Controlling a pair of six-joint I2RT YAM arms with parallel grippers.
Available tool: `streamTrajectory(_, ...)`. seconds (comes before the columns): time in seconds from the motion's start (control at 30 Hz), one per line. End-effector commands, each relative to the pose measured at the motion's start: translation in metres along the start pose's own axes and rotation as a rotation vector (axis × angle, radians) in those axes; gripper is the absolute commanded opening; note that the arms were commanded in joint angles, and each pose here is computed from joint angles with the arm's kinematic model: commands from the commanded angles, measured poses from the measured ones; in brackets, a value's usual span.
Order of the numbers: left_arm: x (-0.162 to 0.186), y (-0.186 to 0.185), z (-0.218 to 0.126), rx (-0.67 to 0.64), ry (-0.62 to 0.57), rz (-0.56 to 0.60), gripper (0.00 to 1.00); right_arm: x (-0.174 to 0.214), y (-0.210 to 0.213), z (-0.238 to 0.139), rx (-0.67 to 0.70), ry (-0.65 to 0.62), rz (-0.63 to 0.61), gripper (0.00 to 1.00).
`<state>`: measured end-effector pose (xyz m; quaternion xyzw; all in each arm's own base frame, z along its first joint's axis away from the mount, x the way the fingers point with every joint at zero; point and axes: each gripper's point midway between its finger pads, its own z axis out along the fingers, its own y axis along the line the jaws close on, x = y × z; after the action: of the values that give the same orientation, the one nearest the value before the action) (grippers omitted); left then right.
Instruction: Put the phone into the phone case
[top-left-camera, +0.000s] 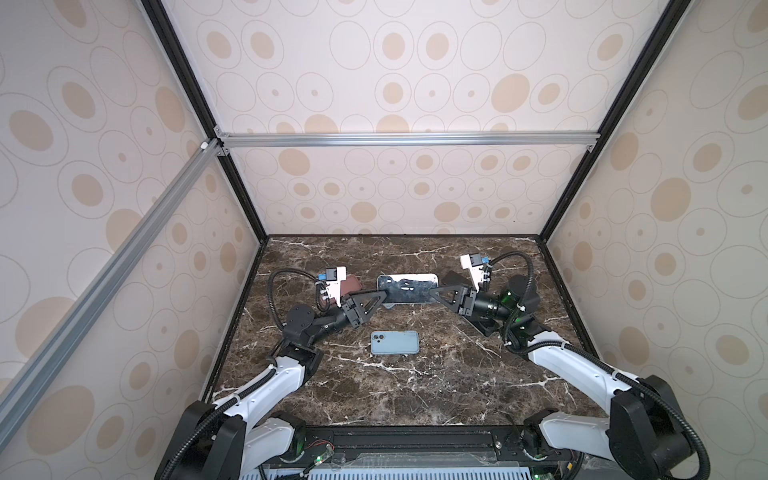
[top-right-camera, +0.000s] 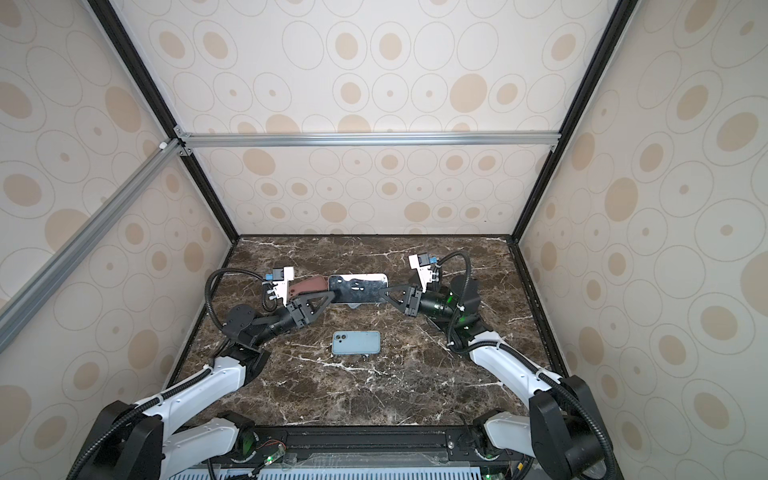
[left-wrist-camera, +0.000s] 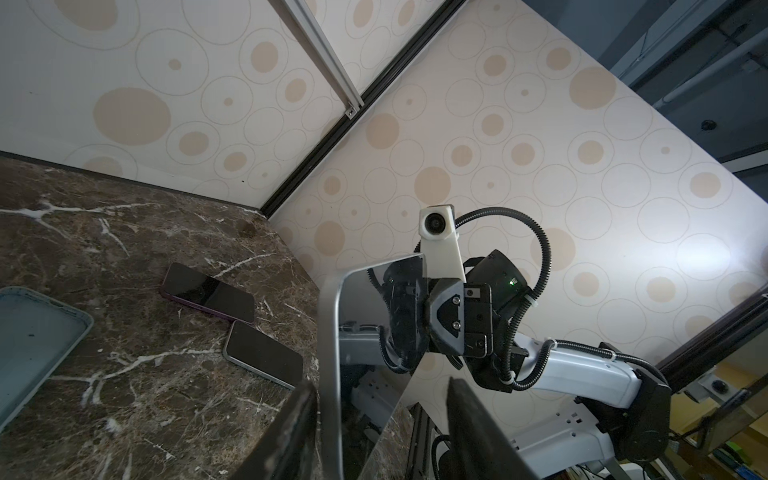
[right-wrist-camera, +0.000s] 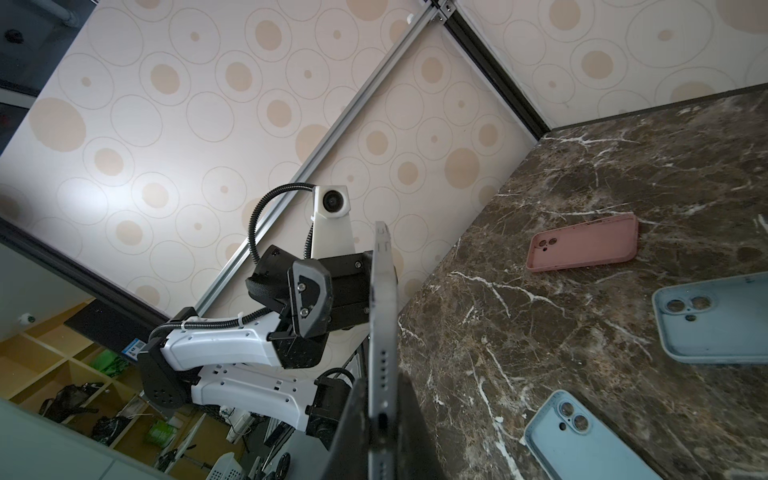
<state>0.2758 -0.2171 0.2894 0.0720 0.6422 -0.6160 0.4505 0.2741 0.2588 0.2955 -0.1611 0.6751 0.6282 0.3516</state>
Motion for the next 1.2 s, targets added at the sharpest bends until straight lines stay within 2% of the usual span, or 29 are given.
streamTrajectory(0.0,-0.001,0.006,-0.005,-0.045,0.0,0.035,0.6,-0.022,0.016,-0.004,0.01,-0.061,-0.08,0.0)
streamTrajectory(0.13,0.008,0.026,-0.012,-0.149,0.025,0.032,0.71,-0.02,0.009,-0.006,0.063,-0.063,-0.08,0.0)
streamTrajectory(0.33,0.019,0.062,-0.028,-0.37,0.071,0.073,0.81,-0.012,-0.015,-0.013,0.197,-0.056,-0.071,0.0)
streamTrajectory(0.57,0.033,0.1,-0.051,-0.594,0.138,0.095,0.82,-0.002,-0.041,-0.019,0.32,-0.029,-0.058,0.0)
streamTrajectory(0.73,0.044,0.119,-0.065,-0.692,0.168,0.088,0.82,0.005,-0.052,-0.021,0.367,-0.001,-0.041,0.0)
streamTrajectory(1.17,0.065,0.145,-0.08,-0.789,0.212,0.048,0.8,0.025,-0.078,-0.03,0.481,0.063,0.008,0.0)
